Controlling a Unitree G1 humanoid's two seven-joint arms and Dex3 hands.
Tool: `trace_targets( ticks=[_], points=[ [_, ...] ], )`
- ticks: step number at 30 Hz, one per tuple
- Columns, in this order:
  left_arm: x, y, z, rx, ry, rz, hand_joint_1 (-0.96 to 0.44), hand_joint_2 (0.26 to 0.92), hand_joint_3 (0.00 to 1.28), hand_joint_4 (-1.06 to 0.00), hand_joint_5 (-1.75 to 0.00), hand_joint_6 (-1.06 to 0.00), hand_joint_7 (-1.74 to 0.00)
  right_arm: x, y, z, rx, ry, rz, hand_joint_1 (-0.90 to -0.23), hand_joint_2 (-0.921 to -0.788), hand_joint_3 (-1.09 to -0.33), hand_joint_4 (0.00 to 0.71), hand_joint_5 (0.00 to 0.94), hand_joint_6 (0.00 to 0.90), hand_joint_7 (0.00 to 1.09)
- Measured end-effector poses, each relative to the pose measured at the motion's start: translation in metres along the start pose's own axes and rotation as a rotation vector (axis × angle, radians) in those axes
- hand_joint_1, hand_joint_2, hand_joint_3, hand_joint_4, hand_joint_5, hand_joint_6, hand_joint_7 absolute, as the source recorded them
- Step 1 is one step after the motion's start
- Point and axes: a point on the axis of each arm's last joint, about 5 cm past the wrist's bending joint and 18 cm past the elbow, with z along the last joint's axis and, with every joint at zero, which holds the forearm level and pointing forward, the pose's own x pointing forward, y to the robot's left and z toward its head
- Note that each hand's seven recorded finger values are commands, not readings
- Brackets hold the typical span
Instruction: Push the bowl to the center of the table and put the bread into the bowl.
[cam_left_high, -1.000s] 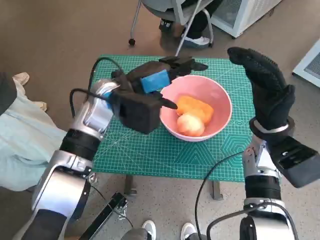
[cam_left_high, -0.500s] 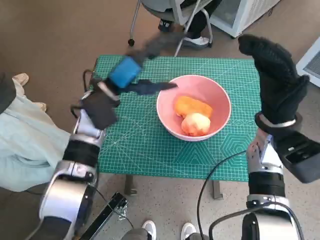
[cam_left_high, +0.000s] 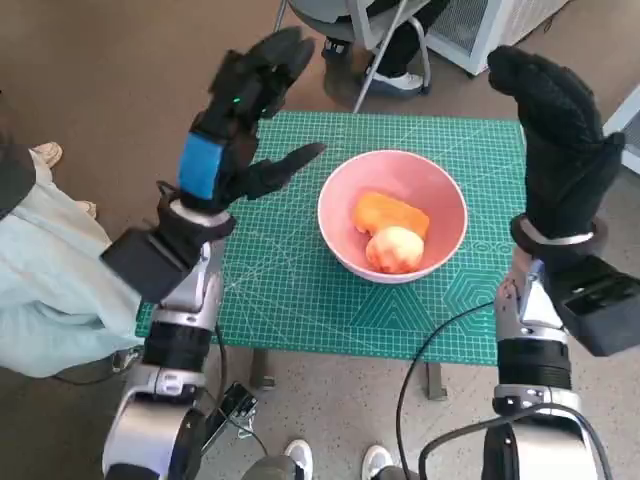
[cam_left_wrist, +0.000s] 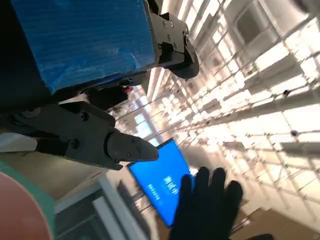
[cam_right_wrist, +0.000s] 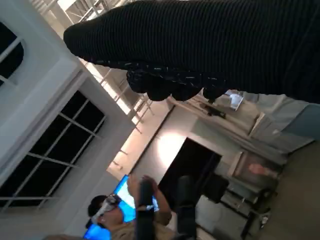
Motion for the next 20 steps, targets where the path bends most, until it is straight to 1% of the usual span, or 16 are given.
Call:
trace_targets(
  ticks=[3, 9, 20],
  points=[
    [-0.002, 0.000, 0.000, -0.007, 0.003, -0.005, -0.28, 0.921, 0.28, -0.38, 0.00, -0.04, -0.81, 0.0015, 0.001, 0.000, -0.007, 0.004, -0.010, -0.584, -0.921, -0.793, 0.352, 0.012, 0.055, 0.78],
    [-0.006, -0.001, 0.001, -0.032, 0.022, -0.004, -0.25, 0.921, 0.29, -0.38, 0.00, -0.04, -0.82, 0.0045, 0.003, 0.002, -0.023, 0.008, -0.001, -0.591, -0.921, -0.797, 0.347, 0.008, 0.053, 0.78],
    [-0.013, -0.005, -0.003, -0.043, 0.057, 0.010, -0.25, 0.921, 0.29, -0.37, 0.00, -0.02, -0.82, 0.0085, 0.003, 0.004, -0.033, 0.010, 0.015, -0.579, -0.921, -0.799, 0.339, 0.003, 0.053, 0.77]
  ],
)
